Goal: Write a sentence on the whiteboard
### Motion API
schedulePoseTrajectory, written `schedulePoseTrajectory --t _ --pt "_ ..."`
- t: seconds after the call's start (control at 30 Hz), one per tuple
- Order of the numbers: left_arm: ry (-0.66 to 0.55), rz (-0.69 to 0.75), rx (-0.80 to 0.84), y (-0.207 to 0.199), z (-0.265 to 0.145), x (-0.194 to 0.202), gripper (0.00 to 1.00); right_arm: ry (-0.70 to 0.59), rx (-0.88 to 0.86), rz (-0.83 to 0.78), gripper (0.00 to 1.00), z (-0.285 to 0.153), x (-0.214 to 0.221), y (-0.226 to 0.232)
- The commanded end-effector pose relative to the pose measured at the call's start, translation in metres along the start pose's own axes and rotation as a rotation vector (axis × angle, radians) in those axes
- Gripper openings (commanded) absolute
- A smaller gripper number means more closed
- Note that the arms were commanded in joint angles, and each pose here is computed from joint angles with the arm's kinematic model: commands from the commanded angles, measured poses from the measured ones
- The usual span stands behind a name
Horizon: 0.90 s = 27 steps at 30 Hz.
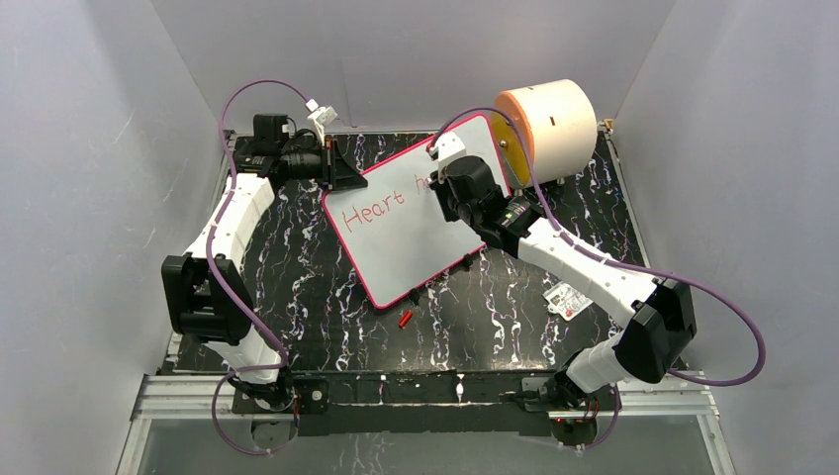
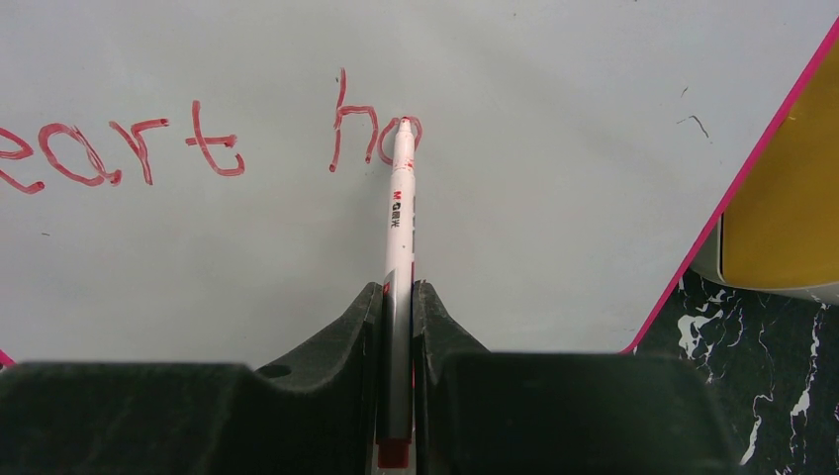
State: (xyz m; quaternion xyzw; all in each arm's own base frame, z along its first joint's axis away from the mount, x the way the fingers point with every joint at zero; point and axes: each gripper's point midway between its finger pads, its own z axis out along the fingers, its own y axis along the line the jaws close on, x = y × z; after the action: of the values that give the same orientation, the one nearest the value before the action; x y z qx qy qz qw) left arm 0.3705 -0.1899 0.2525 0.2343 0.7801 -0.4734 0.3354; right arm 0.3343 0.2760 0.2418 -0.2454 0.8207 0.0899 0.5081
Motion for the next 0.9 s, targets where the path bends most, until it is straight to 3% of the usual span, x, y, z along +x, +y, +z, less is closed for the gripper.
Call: schedulePoseTrajectory --t 0.0,0.87 --pt "0.051 -0.053 0.017 -0.007 0.001 0.019 0.0 -0.094 0.01 0.025 0.0 -0.014 -0.029 -0.007" --pt "0.053 -0.054 0.016 -0.007 0.001 0.019 0.0 -0.175 0.057 0.022 0.0 -0.01 -0.063 -0.021"
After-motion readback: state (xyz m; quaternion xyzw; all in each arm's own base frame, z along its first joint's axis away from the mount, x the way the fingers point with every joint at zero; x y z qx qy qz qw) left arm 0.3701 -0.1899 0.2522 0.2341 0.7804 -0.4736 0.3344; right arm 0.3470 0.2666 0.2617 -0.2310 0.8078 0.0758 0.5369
